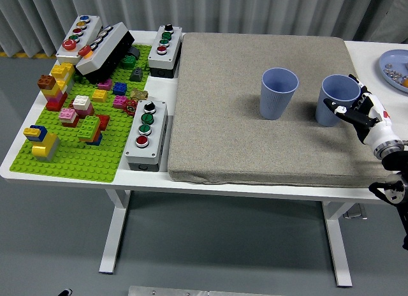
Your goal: Pick cup pour cup place
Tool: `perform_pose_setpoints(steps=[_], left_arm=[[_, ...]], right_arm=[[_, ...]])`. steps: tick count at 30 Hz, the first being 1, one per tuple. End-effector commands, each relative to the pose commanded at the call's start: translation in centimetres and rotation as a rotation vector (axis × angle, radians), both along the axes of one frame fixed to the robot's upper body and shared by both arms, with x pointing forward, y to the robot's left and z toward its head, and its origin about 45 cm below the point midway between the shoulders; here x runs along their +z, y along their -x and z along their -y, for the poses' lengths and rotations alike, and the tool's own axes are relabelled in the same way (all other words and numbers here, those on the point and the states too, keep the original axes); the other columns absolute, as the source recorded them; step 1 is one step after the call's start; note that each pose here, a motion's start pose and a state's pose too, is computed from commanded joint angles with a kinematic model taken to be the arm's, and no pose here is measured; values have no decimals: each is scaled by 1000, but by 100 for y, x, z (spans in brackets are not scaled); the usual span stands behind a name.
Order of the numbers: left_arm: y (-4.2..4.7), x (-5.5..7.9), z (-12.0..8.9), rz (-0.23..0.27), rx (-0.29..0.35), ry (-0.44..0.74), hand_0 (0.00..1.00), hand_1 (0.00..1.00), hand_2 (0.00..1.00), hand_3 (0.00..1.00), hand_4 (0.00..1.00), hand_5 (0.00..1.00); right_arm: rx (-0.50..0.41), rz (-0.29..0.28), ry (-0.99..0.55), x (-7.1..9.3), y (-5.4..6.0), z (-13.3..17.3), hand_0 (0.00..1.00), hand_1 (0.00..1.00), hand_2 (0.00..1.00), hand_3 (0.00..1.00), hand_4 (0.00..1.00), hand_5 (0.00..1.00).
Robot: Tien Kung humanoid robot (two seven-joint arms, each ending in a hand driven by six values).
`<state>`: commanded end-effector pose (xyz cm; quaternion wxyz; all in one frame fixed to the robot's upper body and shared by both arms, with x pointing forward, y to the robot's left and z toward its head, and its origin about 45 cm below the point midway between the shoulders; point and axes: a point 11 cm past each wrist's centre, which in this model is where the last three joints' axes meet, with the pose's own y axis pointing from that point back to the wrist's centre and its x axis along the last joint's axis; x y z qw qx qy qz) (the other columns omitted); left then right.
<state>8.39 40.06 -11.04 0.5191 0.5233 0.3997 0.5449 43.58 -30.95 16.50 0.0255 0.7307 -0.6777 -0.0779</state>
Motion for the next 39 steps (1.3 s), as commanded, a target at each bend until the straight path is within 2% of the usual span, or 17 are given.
perform_pose_setpoints(steps=[37, 39], left_arm=[[-6, 2, -4, 0, -3, -1, 807, 761, 811, 752, 533, 998], [-1, 2, -5, -1, -3, -1, 807, 761, 811, 752, 533, 998]], right_arm=[[-32, -28, -19, -119, -1, 11, 976, 936, 998, 978, 847, 277], [-33, -30, -24, -125, -1, 8, 959, 905, 968, 942, 846, 278]])
